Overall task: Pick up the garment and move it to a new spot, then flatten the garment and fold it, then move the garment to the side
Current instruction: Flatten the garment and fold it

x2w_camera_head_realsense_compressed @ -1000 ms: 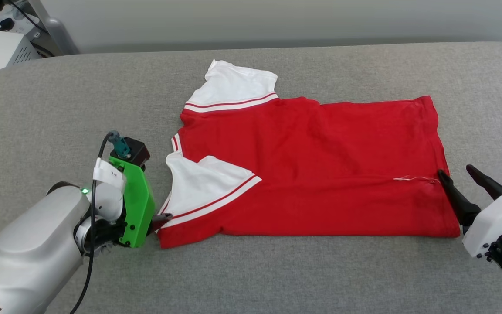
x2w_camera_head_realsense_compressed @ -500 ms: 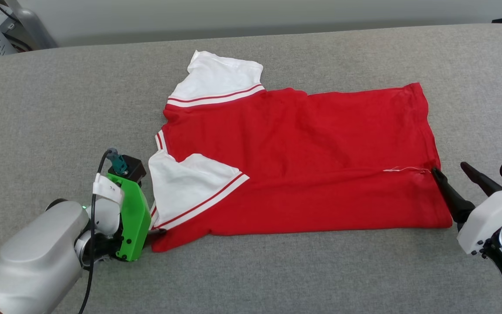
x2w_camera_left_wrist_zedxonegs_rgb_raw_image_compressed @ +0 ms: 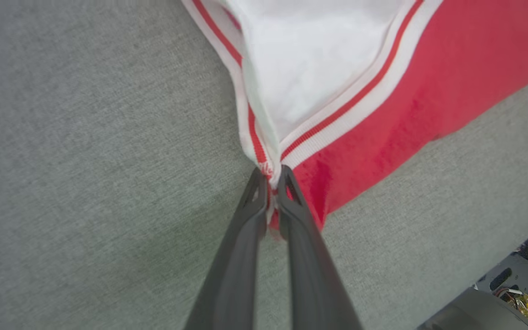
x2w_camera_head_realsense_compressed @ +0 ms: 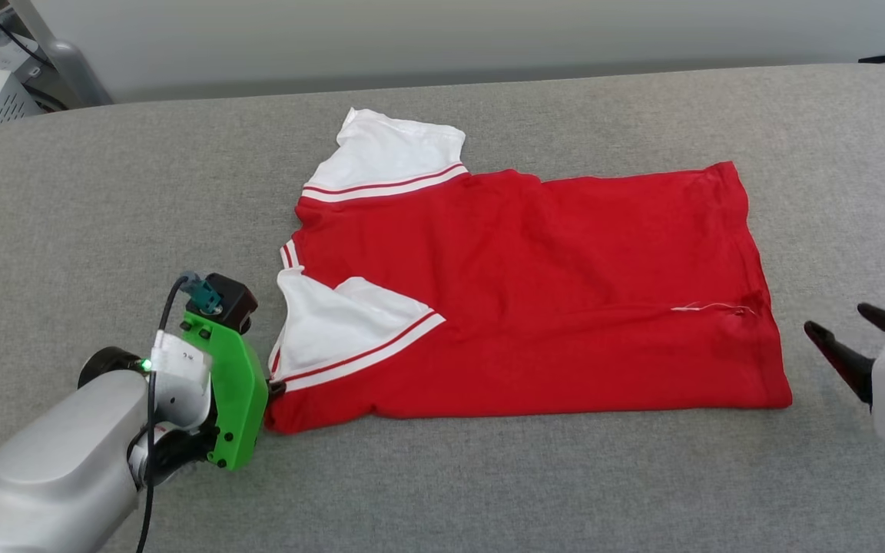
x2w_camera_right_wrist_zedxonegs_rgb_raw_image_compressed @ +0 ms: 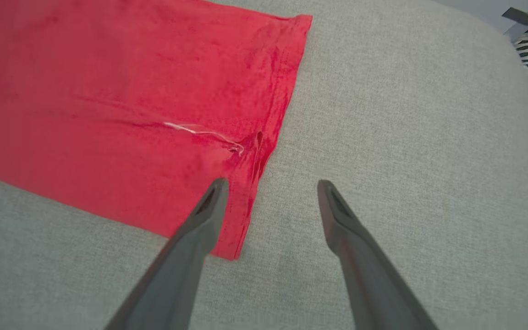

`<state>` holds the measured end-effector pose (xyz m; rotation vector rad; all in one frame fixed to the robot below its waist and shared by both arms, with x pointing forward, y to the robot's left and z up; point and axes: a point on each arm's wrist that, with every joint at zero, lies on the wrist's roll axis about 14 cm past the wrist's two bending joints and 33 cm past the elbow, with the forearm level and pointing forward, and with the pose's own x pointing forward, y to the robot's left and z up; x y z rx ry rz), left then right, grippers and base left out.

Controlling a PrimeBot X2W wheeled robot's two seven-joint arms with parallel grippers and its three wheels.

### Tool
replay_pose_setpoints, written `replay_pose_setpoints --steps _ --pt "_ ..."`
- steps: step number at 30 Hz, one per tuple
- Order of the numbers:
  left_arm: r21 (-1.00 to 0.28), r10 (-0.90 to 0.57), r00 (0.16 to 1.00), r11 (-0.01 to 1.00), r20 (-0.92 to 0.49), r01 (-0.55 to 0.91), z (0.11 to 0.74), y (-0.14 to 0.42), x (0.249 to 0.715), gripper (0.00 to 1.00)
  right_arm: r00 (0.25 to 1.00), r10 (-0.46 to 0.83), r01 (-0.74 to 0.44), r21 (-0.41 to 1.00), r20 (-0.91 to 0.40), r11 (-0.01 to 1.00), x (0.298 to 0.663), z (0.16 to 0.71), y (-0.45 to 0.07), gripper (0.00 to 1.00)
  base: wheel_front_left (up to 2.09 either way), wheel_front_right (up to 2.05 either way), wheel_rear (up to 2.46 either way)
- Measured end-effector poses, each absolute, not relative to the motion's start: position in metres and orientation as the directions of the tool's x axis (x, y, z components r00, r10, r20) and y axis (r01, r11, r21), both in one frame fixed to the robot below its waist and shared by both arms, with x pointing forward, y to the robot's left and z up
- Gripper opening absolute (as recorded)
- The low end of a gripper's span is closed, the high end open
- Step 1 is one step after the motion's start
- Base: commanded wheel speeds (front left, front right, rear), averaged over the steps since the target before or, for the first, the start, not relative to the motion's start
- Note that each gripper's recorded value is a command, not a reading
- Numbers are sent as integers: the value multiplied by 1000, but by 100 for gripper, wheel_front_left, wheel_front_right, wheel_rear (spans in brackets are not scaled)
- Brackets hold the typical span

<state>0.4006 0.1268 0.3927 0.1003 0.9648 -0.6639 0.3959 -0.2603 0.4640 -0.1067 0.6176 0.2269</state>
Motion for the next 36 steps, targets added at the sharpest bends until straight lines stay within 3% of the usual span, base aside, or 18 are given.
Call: replay_pose_setpoints --steps 6,22,24,36 --pt "-209 -494 400 792 -772 574 397 123 401 0 655 181 -244 21 -733 970 380 439 -262 100 0 0 0" --pt "-223 -480 410 815 -775 534 380 133 399 0 493 199 -194 116 -847 974 378 360 -240 100 0 0 0" --pt "-227 -477 413 822 -776 523 378 135 397 0 507 203 -204 112 -838 973 380 360 -238 2 0 0 0" --pt "-254 -492 466 837 -735 484 393 139 385 0 640 233 -216 120 -732 969 381 395 -241 0 0 0 0"
